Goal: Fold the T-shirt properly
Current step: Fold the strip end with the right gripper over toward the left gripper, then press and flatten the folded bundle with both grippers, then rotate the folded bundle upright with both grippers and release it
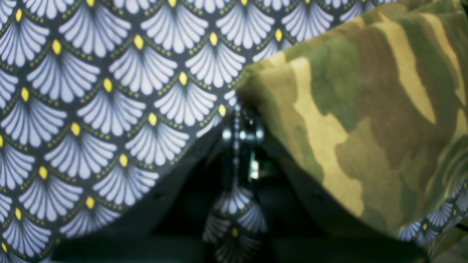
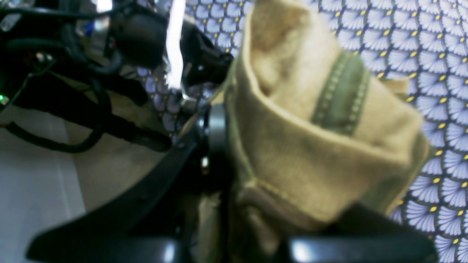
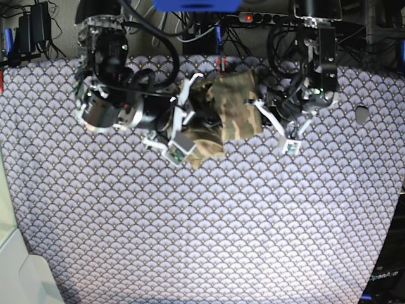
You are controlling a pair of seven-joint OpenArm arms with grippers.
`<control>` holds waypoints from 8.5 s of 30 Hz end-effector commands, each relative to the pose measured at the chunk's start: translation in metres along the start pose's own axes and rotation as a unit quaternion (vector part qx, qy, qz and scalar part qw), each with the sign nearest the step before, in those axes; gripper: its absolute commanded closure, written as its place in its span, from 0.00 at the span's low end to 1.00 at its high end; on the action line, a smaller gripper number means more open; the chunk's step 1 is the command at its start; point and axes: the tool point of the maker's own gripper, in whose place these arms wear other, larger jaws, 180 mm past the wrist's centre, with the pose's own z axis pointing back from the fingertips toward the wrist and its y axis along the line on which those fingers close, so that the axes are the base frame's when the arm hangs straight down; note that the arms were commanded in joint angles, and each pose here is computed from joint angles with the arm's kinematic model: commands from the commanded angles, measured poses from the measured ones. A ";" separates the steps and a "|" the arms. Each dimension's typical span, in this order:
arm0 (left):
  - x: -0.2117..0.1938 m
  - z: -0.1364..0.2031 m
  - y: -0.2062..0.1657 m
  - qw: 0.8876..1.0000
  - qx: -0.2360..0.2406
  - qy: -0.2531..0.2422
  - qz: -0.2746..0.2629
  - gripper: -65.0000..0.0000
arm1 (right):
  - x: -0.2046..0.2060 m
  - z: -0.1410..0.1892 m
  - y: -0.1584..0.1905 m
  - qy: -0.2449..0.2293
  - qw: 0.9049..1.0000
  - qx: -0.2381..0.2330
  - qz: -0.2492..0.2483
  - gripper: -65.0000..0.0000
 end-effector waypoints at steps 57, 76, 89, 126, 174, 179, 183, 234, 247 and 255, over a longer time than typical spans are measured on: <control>-0.007 0.103 0.008 0.999 -0.026 0.021 0.003 1.00 | 0.009 0.030 -0.062 -0.051 0.997 -0.059 -0.001 0.97; -0.027 0.024 -0.026 0.991 0.013 0.123 -0.059 1.00 | -0.059 0.049 -0.107 0.008 0.994 -0.092 -0.062 1.00; 0.005 -0.016 -0.050 0.995 -0.010 0.093 -0.043 1.00 | -0.081 0.034 -0.082 0.012 0.994 -0.064 -0.092 1.00; 0.015 0.050 0.053 0.992 0.113 0.057 -0.031 1.00 | -0.021 0.062 -0.075 -0.024 0.995 -0.098 0.004 1.00; 0.059 -0.037 -0.075 0.998 -0.043 0.043 -0.005 1.00 | -0.040 -0.016 -0.143 -0.001 0.993 -0.039 -0.107 1.00; 0.052 -0.044 -0.068 0.997 -0.039 0.061 -0.004 1.00 | -0.050 -0.017 -0.148 -0.001 0.991 -0.042 -0.124 1.00; 0.050 -0.044 -0.061 0.997 -0.033 0.063 -0.004 1.00 | -0.035 -0.006 -0.147 -0.010 0.994 -0.049 -0.094 1.00; 0.127 -0.095 -0.089 0.996 -0.078 -0.049 0.017 1.00 | -0.075 0.000 -0.073 0.007 0.997 -0.014 -0.082 1.00; 0.163 -0.086 -0.129 0.988 -0.133 -0.078 0.003 1.00 | -0.046 0.057 -0.097 -0.002 0.996 -0.085 -0.006 1.00; 0.163 -0.096 -0.127 0.988 -0.133 -0.079 0.016 1.00 | -0.081 0.103 -0.125 0.007 0.986 -0.158 -0.058 1.00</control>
